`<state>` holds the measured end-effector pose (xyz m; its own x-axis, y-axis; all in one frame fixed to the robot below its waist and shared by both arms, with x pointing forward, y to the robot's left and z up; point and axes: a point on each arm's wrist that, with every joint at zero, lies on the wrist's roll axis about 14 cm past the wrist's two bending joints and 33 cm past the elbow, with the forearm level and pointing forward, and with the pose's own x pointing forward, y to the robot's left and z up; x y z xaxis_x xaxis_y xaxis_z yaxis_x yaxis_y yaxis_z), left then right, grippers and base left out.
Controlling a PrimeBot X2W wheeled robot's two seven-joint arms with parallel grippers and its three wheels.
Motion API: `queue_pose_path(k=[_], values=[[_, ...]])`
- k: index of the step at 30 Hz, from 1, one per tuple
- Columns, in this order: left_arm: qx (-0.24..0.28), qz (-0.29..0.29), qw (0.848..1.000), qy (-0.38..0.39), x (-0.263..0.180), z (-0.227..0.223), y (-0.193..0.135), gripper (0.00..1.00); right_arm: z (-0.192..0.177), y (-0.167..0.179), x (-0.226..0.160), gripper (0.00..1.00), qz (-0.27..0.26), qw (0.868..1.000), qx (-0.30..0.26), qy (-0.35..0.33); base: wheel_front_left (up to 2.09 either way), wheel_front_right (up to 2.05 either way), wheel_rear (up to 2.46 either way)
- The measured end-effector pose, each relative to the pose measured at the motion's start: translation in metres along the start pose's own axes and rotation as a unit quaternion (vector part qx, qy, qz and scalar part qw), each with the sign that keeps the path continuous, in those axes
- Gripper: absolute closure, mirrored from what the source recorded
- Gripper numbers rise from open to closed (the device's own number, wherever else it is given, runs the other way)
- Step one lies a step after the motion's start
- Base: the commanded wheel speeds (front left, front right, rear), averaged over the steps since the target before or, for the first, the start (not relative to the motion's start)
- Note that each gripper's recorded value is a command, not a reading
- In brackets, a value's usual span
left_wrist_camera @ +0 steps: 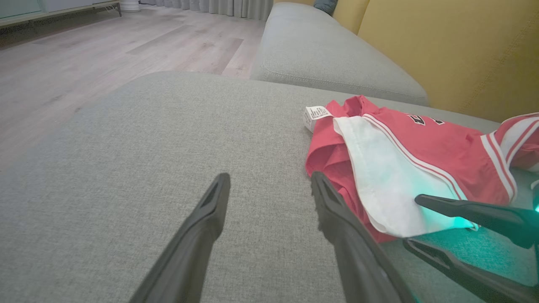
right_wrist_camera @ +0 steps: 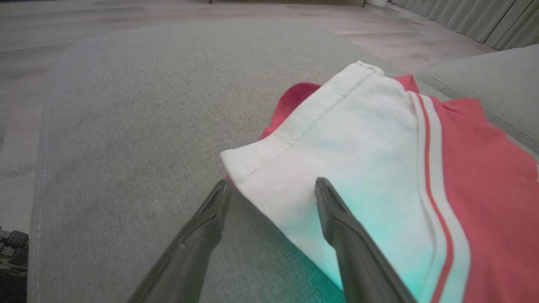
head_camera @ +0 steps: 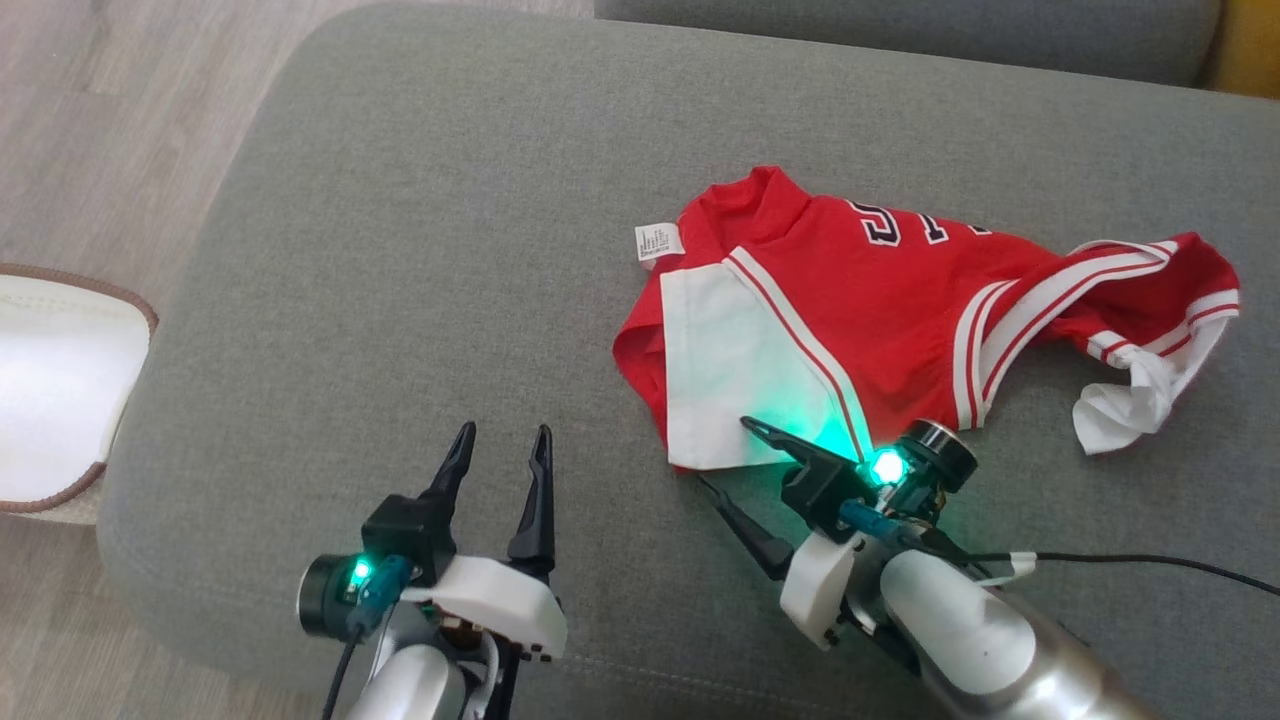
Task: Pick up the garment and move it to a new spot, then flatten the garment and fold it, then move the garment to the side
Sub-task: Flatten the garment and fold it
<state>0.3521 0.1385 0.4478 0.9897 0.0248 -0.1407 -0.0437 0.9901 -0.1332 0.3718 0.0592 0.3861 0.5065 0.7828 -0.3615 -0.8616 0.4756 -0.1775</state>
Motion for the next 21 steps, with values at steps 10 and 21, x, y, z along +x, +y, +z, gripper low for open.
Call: queue_pose_path(k=[10,21], values=[[-0.002,0.001,1.0,0.008,0.002,-0.005,0.0,0.0,-0.013,-0.012,0.0,0.0,-0.017,1.0,-0.002,0.019,0.0,0.0,0.0],[-0.002,-0.005,1.0,0.007,0.002,-0.004,-0.004,0.0,-0.001,-0.025,0.0,0.0,-0.043,0.999,0.008,0.0,0.0,0.0,0.0]])
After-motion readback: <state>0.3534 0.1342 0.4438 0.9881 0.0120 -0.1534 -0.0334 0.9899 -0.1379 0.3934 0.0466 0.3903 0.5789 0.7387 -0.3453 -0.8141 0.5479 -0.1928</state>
